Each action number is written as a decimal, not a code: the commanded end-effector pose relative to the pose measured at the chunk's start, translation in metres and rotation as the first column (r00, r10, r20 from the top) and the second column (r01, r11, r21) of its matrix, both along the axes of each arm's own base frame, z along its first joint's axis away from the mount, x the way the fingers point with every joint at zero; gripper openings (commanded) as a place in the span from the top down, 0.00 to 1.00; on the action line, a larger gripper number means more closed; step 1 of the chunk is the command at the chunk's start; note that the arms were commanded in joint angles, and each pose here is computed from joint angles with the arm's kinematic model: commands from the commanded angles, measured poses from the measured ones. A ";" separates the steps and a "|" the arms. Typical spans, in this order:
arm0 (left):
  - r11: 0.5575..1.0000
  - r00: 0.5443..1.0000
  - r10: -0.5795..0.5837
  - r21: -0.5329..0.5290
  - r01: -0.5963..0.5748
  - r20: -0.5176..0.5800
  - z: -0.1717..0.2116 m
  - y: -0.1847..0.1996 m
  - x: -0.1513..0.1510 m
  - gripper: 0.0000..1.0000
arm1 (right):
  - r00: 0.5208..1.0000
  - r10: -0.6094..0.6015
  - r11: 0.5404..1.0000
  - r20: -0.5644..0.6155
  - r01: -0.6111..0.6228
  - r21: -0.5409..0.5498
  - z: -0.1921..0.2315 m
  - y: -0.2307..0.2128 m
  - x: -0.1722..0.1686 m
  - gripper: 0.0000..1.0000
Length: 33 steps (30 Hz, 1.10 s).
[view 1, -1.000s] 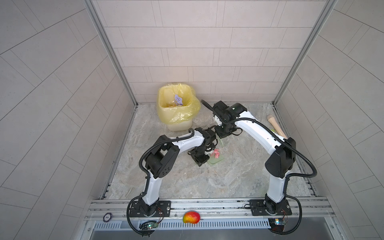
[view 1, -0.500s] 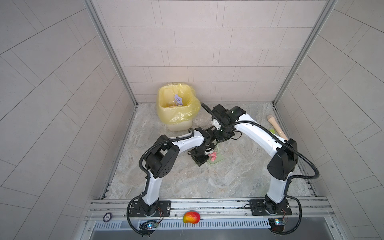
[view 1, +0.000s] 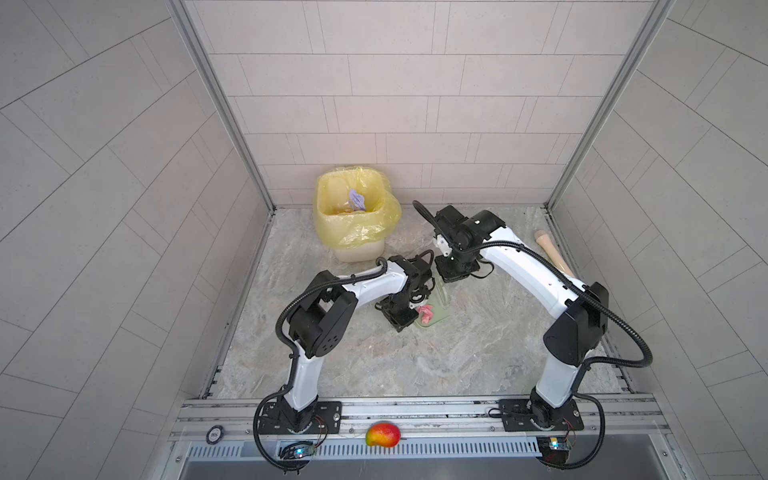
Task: Sweep away the paper scraps from the table
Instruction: 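Lift the dustpan toward the yellow bin while the right gripper draws back, then tip the green dustpan over the yellow bin with the left gripper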
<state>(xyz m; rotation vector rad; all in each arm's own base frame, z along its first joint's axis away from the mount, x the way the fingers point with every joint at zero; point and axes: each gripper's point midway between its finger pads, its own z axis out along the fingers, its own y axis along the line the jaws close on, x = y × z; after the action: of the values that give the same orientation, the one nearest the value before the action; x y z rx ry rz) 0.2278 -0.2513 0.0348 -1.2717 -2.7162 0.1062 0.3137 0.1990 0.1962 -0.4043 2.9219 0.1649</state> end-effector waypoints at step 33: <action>0.909 0.851 0.415 -0.168 -0.381 0.322 0.205 0.115 0.021 1.00 | 0.993 -0.118 0.978 0.023 0.112 0.176 0.019 -0.064 -0.023 1.00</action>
<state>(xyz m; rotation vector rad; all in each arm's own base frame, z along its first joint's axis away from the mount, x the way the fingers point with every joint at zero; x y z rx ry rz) 0.2531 -0.1602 0.2275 -0.9018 -3.2675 0.1381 0.2888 0.1339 0.2028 -0.1822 2.9014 0.3481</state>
